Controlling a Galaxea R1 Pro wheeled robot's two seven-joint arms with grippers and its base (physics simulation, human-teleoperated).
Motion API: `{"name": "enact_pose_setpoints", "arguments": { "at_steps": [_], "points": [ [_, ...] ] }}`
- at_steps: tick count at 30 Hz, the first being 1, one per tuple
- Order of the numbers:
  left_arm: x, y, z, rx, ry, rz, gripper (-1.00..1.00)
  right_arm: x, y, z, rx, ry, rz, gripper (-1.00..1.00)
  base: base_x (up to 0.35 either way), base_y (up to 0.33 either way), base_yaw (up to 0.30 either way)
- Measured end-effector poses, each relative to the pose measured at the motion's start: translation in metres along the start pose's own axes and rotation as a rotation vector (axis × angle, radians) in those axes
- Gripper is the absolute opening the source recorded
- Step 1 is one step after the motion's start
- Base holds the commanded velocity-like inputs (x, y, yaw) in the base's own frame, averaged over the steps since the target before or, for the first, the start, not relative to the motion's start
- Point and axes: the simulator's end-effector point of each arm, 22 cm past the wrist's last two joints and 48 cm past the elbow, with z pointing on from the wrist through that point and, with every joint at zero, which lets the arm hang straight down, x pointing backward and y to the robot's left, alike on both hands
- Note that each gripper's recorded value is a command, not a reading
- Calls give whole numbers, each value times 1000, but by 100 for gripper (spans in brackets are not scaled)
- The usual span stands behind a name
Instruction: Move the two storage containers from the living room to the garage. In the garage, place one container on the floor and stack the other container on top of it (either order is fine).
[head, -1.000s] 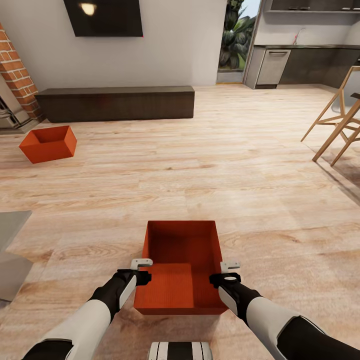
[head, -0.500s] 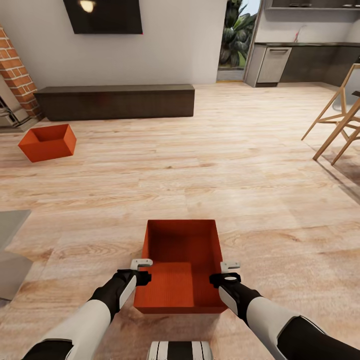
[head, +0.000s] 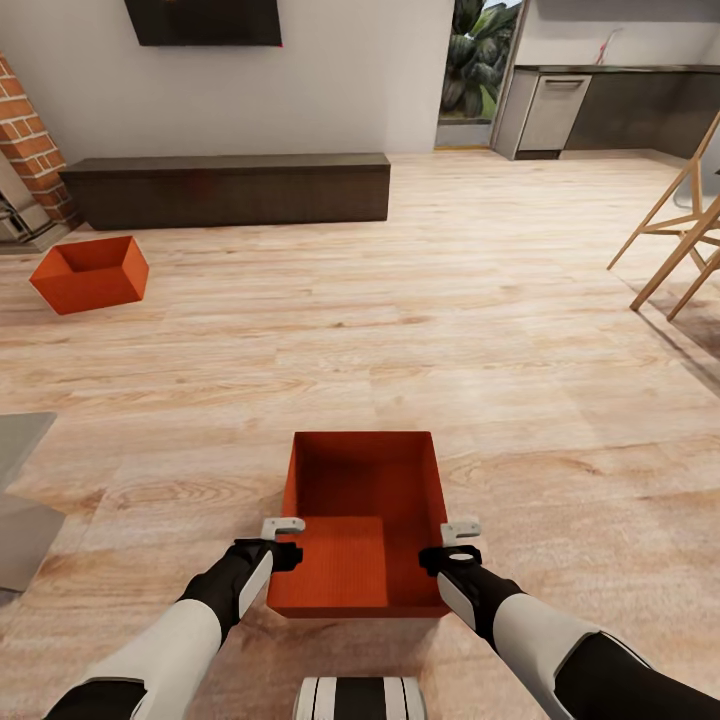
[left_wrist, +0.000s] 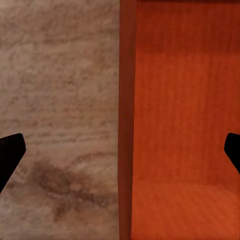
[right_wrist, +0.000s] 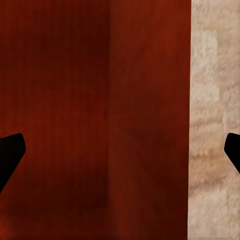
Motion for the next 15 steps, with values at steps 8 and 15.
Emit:
{"name": "enact_pose_setpoints", "arguments": {
  "at_steps": [8,15],
  "points": [
    [2,0,2,0,4,0,100,2,0,1,0,4,0,100,0,0,0],
    [3,0,3,0,7,-1,100,4,1,3,0,8,-2,100,0,0,0]
  ]
}}
